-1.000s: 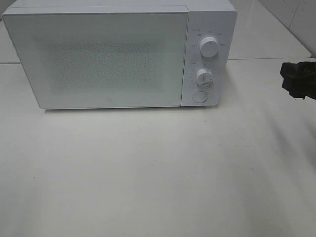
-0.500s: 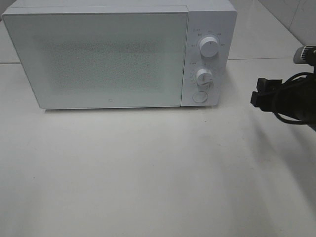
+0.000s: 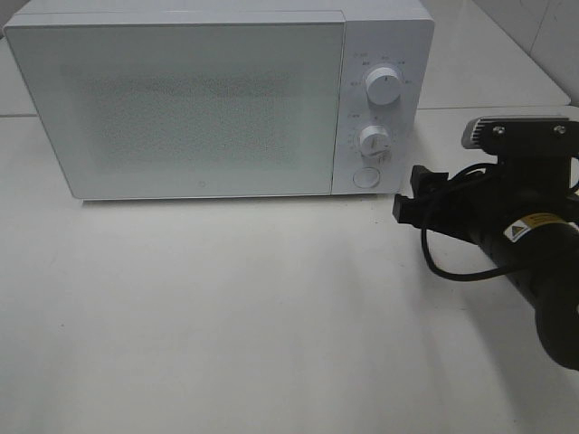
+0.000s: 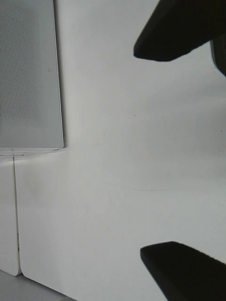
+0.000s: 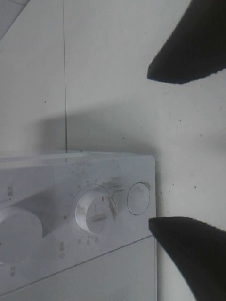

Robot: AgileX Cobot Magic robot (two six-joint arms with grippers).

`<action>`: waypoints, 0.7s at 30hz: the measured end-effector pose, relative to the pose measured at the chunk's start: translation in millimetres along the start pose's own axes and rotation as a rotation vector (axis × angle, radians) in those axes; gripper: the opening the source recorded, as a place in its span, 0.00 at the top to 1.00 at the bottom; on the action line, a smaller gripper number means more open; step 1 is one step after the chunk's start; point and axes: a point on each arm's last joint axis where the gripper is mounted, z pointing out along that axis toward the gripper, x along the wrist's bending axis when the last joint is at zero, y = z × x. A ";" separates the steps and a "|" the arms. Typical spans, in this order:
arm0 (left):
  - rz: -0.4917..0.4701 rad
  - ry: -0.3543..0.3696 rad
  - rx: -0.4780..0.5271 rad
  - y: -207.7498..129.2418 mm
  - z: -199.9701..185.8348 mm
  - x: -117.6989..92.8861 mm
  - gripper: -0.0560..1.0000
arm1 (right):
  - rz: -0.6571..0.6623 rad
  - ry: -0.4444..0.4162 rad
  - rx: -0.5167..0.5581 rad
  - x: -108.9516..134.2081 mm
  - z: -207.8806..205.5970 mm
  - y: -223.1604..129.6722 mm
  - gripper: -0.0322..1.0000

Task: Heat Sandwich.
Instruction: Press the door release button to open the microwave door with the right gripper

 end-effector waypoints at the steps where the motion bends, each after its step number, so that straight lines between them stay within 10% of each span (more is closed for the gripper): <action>1: 0.000 0.000 0.000 0.0 0.0 0.0 0.01 | -0.001 0.004 0.005 3.5 0.4 -1.6 0.23; 21: 0.000 0.000 0.000 0.0 0.0 0.0 0.01 | 0.053 0.017 0.023 24.0 -4.2 -7.7 0.23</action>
